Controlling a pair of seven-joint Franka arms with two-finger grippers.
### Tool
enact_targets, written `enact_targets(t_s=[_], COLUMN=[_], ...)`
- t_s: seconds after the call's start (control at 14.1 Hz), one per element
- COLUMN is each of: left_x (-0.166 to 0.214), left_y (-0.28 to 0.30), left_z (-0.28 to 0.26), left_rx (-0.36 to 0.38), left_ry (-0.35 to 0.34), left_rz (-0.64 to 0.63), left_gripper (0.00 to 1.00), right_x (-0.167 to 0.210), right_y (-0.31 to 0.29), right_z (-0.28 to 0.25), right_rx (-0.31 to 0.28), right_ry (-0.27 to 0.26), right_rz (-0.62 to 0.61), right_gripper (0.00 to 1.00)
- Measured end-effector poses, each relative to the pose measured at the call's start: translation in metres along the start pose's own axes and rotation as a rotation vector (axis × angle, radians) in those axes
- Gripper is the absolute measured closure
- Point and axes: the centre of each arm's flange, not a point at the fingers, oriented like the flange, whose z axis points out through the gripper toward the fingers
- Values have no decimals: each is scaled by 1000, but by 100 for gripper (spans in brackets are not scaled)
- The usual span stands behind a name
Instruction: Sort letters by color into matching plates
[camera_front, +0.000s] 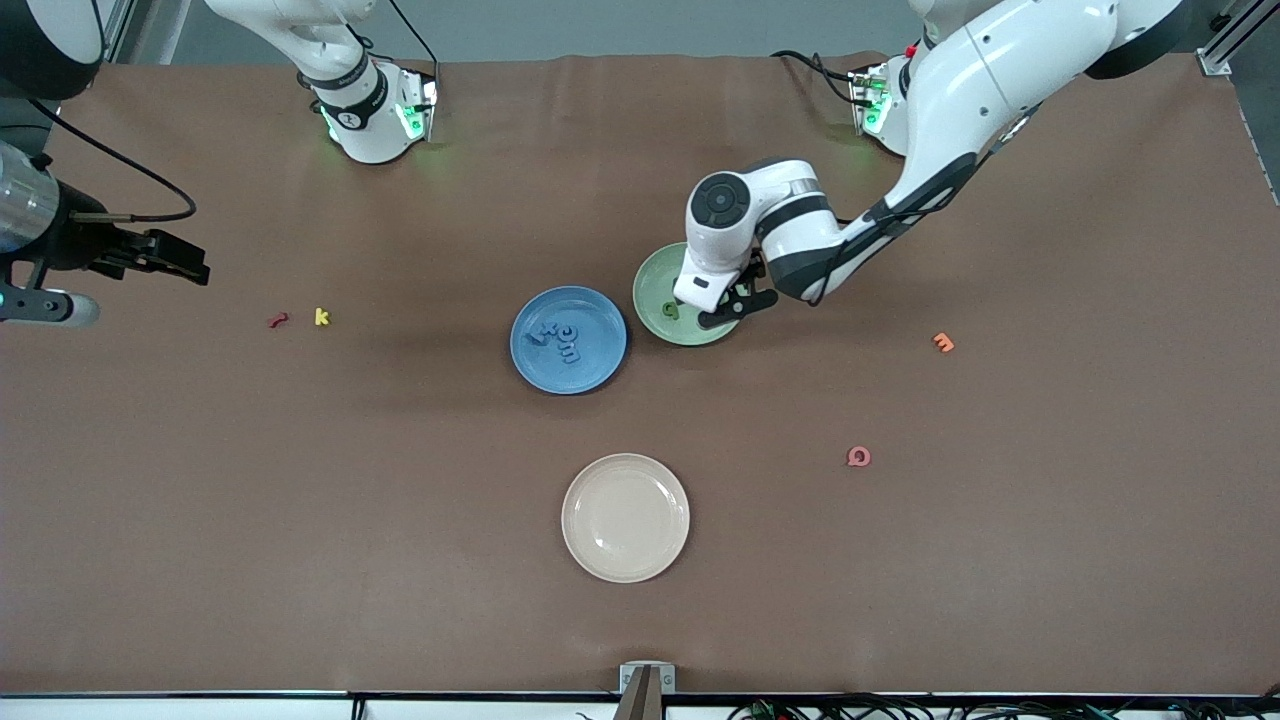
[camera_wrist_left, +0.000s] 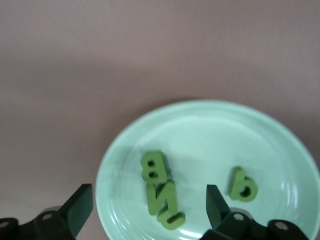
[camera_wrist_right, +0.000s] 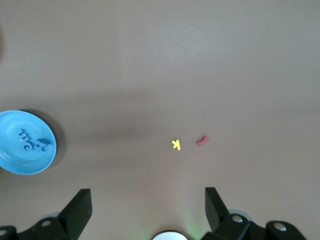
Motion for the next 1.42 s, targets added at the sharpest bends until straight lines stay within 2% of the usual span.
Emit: enact_targets(t_s=[0.28,0.5,0.71,0.85,1.13,1.27,1.42], left_x=[61,109,134,137,158,175,191], left_y=[-39,-89,-119,-121,-138,-150,-165], left_z=[-60,-87,-96,-98,-102,-101,-104], left_rx=[-107,-113,-96,-99,-110,-149,-219], left_ry=[20,27,23,26,37,45,32], left_rz=[39,73,71,76,114,156,189], left_gripper=[0,0,0,0,0,1,1], right_x=[-2,-10,-18,-29,-58,-61,-58], right_y=[1,2,3,4,6,5,9], right_z=[-16,-11,-11,-23,-54,-56,-53], right_rx=[3,-4,-9,-10,-8,0,24], right_ry=[25,-45,-86,-73,-17,-5,2], right_rz=[2,3,3,4,5,4,12], right_gripper=[0,0,0,0,0,0,0])
